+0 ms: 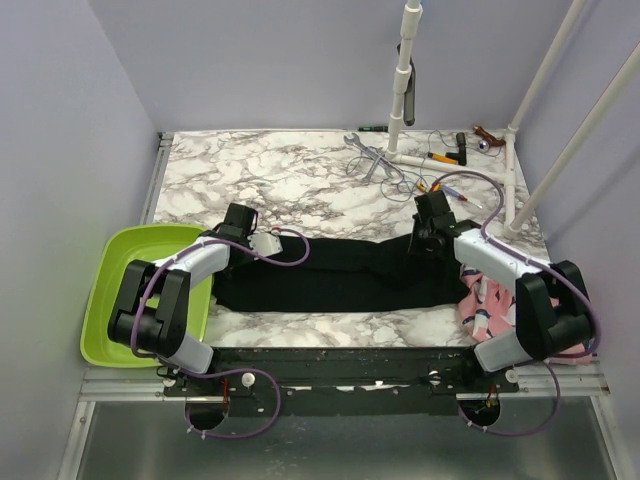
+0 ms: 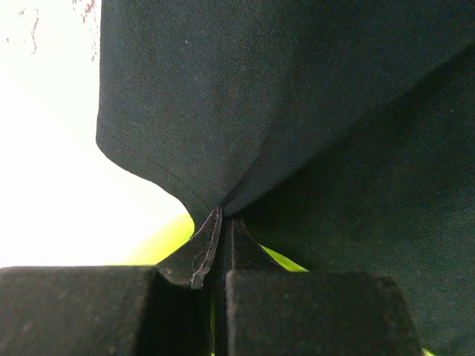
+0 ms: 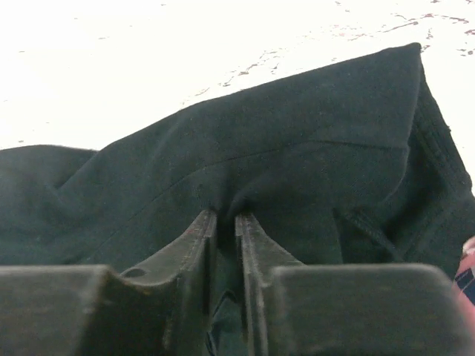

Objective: Fold and stack the mixed laundry pile
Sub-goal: Fold the T-shirt at the center of the board.

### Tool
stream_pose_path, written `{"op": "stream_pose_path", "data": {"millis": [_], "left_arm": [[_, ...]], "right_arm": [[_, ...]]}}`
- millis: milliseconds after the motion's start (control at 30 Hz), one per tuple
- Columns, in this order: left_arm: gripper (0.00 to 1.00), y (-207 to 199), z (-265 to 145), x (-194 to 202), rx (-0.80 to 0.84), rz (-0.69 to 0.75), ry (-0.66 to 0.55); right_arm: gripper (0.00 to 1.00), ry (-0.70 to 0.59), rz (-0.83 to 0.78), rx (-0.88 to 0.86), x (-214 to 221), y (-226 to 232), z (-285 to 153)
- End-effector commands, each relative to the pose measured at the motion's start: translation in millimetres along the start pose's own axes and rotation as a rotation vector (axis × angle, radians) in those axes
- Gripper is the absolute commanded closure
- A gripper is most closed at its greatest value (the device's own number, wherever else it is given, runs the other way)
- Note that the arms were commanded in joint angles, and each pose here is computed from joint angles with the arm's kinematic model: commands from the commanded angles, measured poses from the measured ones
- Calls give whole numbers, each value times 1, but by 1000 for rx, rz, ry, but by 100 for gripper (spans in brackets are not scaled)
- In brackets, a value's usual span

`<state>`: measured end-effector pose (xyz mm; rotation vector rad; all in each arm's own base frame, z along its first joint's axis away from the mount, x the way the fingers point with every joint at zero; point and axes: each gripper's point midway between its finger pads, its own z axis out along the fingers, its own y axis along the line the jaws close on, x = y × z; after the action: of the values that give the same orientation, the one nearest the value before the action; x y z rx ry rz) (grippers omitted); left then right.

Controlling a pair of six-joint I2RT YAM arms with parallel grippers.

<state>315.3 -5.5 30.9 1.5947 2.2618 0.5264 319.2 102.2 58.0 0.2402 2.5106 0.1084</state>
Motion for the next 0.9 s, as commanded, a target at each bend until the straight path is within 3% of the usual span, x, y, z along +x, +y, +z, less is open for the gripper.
{"op": "stream_pose_path", "data": {"millis": [0, 133, 233, 367, 467, 633, 767, 867], "left_arm": [[100, 2, 0, 8, -27, 9, 31], [100, 5, -1, 8, -29, 3, 32], [100, 5, 1, 9, -26, 0, 44], [91, 5, 1, 11, -27, 6, 57], [79, 8, 0, 10, -33, 3, 54], [56, 12, -8, 9, -26, 2, 57], [49, 12, -25, 2, 9, -11, 8], [47, 11, -44, -15, 60, -55, -88]], "right_arm": [[82, 26, -29, 42, 0, -3, 15], [92, 123, 14, 115, 39, -26, 3], [93, 138, 61, 111, 53, -33, -16], [81, 96, 119, 135, 56, -43, -37], [61, 64, 120, 154, 52, -49, -39], [60, 38, 80, 179, 21, -42, -42], [57, -64, 56, 243, -15, -51, -46], [60, -57, 88, 205, -24, -55, -31]]}}
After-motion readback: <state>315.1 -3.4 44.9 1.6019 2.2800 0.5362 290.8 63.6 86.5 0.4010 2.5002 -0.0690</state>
